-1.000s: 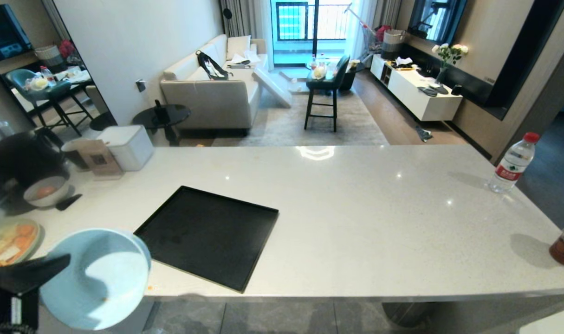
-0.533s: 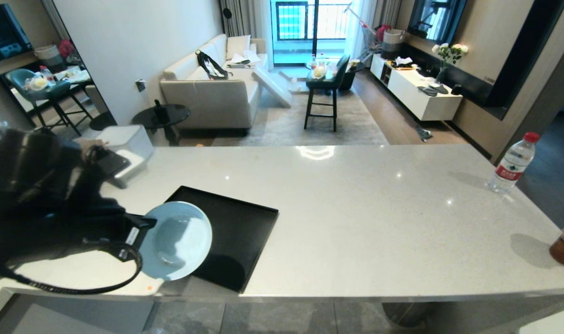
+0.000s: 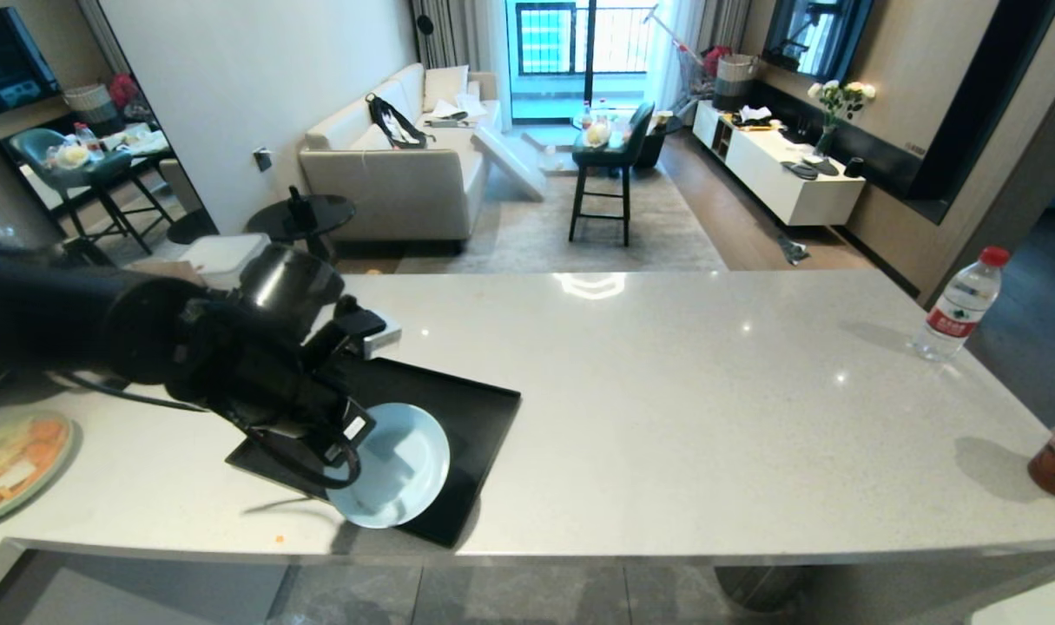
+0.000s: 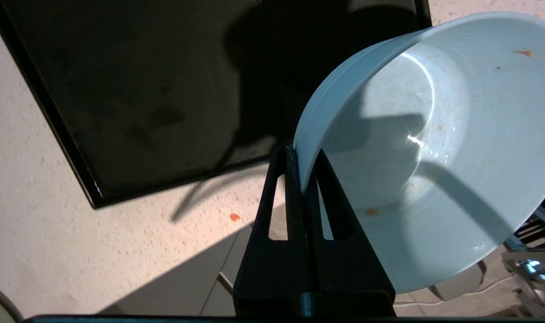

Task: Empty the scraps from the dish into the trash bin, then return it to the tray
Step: Put the bowl back to the table

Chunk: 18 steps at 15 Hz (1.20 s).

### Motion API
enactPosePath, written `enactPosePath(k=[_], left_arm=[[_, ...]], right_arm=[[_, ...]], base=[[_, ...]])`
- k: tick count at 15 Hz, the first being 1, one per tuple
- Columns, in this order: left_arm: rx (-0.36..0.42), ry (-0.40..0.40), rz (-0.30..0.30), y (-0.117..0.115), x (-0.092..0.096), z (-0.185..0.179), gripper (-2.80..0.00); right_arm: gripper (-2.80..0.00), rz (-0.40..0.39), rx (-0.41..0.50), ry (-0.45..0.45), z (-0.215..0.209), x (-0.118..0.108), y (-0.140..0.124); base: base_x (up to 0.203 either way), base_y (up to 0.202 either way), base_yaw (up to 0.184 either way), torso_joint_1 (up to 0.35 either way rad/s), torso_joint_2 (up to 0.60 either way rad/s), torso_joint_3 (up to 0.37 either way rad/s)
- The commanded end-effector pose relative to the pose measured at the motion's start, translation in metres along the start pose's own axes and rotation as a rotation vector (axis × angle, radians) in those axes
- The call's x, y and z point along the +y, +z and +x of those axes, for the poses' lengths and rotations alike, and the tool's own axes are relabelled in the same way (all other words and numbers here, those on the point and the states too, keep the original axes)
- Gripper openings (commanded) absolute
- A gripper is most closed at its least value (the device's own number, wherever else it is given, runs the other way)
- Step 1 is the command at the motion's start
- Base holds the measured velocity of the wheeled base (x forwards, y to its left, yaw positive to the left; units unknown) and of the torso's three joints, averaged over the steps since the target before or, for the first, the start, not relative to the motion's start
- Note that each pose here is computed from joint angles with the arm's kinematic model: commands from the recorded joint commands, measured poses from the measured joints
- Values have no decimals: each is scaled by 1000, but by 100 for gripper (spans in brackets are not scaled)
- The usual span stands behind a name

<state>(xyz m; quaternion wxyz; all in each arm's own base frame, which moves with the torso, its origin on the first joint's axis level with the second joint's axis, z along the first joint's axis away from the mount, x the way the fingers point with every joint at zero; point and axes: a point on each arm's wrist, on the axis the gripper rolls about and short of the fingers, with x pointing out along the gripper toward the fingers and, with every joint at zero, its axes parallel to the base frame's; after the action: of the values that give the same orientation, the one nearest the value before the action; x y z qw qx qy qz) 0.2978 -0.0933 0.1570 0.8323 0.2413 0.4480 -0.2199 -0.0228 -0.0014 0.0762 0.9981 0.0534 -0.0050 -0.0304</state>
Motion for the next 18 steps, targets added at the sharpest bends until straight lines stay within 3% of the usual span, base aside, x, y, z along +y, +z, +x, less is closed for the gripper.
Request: enactPosePath(k=[1, 5, 9, 14, 18], left_arm=[[44, -19, 45, 13, 5, 34, -280], [34, 5, 116, 36, 12, 59, -280], [36, 5, 132, 48, 12, 79, -280], [130, -16, 138, 53, 15, 70, -280], [194, -14, 188, 63, 21, 76, -280]], right_arm=[[-280, -1, -1, 0, 0, 0, 0], [-280, 0, -1, 0, 0, 0, 0], [-280, 1, -1, 0, 0, 0, 0], [-280, 1, -1, 0, 0, 0, 0], [-280, 1, -1, 0, 0, 0, 0]], base=[[0, 0, 0, 0, 0, 0], [0, 0, 0, 0, 0, 0], [0, 0, 0, 0, 0, 0], [0, 0, 0, 0, 0, 0], [0, 0, 0, 0, 0, 0]])
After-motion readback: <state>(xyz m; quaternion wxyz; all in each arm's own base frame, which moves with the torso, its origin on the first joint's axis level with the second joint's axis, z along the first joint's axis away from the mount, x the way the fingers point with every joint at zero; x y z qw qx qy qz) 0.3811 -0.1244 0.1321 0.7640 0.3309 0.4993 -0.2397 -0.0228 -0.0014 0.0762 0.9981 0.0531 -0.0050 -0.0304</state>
